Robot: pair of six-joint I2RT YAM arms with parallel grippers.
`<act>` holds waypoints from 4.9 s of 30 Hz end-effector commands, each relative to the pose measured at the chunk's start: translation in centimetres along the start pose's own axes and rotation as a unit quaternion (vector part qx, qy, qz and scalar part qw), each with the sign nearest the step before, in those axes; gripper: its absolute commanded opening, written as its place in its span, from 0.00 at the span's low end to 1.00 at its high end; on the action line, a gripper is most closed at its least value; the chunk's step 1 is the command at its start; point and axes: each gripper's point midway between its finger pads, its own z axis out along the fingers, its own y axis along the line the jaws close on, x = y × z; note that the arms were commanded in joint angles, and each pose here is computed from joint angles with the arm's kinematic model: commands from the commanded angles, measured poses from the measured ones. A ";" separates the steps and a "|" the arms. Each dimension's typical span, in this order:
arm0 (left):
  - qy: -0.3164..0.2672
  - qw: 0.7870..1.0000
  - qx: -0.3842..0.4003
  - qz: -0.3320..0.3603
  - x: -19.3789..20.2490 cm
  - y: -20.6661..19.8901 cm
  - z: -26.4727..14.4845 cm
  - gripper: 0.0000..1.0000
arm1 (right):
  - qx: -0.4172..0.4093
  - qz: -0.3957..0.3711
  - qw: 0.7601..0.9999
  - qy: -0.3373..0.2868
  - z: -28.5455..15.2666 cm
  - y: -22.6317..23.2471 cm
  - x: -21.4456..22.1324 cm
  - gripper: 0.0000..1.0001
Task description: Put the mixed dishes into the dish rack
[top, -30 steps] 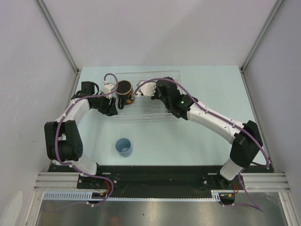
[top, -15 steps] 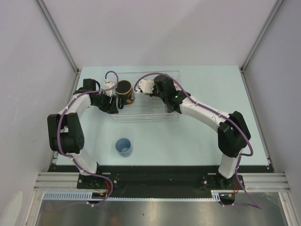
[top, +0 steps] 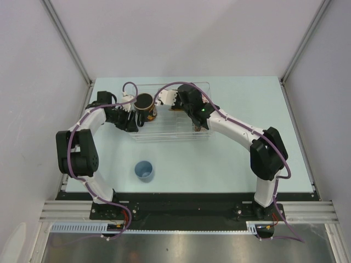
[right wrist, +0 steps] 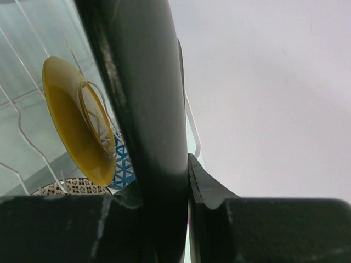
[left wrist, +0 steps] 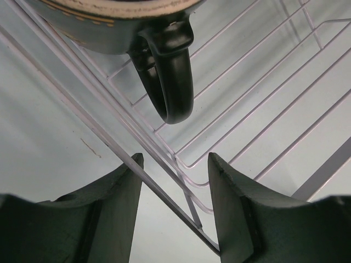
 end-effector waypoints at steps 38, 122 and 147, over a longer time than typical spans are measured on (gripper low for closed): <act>0.019 1.000 -0.016 -0.019 1.9 3.3 0.5 0.55 | 0.114 -0.041 0.990 -0.066 0.3 -8.3 -1.5 0.00; -0.064 0.996 -0.059 0.032 -5.1 1.2 -7.8 0.55 | 0.077 0.063 0.995 0.027 -9.1 -3.6 4.1 1.00; 0.167 0.960 0.061 0.217 9.0 -14.7 -10.7 0.58 | 0.155 0.483 0.852 0.130 -9.4 -1.5 13.7 1.00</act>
